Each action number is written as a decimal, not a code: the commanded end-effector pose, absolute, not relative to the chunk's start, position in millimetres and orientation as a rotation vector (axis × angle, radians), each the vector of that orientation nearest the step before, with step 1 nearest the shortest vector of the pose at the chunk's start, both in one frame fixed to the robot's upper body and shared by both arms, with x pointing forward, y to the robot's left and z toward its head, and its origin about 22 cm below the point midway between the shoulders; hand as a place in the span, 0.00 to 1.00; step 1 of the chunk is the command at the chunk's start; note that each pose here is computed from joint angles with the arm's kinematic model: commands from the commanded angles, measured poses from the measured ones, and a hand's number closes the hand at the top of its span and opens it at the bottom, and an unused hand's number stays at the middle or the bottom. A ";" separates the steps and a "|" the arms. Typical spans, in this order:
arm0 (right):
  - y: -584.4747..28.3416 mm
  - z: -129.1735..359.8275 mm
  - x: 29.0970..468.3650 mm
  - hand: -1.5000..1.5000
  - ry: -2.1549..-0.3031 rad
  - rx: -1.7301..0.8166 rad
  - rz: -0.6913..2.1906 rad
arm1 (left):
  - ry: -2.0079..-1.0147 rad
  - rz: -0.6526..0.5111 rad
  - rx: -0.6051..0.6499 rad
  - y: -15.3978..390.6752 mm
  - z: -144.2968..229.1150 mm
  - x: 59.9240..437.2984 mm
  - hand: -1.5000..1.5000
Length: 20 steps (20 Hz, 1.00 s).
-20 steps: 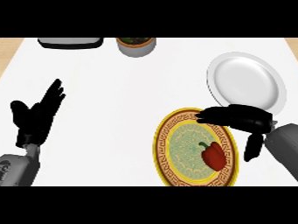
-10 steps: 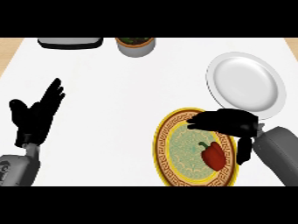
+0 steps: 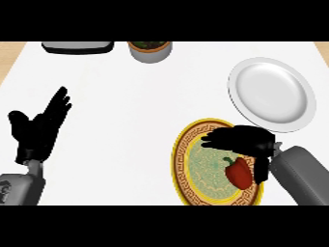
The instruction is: Pick the bell pepper from the plate and place it in the plate
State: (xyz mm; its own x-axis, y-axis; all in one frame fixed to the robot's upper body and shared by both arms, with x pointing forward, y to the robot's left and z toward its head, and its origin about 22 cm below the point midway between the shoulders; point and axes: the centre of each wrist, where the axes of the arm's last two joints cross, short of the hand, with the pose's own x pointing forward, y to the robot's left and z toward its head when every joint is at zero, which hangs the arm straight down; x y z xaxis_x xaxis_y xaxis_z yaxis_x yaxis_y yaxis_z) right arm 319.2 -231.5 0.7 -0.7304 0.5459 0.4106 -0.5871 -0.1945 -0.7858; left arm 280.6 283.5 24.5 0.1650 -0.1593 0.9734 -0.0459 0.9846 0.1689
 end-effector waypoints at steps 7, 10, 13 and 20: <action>-213.6 -12.4 297.4 1.00 -1.305 0.172 2.160 | -1.396 -0.085 0.165 283.0 27.1 275.1 0.50; -211.0 -32.7 300.6 1.00 -1.320 0.197 2.142 | -1.394 -0.062 0.160 270.6 14.3 284.0 0.50; -211.9 -17.0 289.4 1.00 -1.341 0.219 2.104 | -1.414 -0.078 0.181 302.7 10.8 284.3 0.50; -164.1 -16.5 305.2 1.00 -1.402 -0.131 1.698 | -1.406 -0.075 0.204 292.4 25.8 287.7 0.50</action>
State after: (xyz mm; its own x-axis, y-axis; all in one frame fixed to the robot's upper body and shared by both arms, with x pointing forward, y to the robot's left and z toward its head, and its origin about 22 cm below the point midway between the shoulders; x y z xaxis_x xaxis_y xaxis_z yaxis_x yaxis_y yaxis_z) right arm 306.2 -195.8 -11.3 -0.7423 0.5415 0.3947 -0.5417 -0.1383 -0.8291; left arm 284.0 287.3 20.5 0.1649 -0.1595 0.9733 -0.0542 0.9839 0.1705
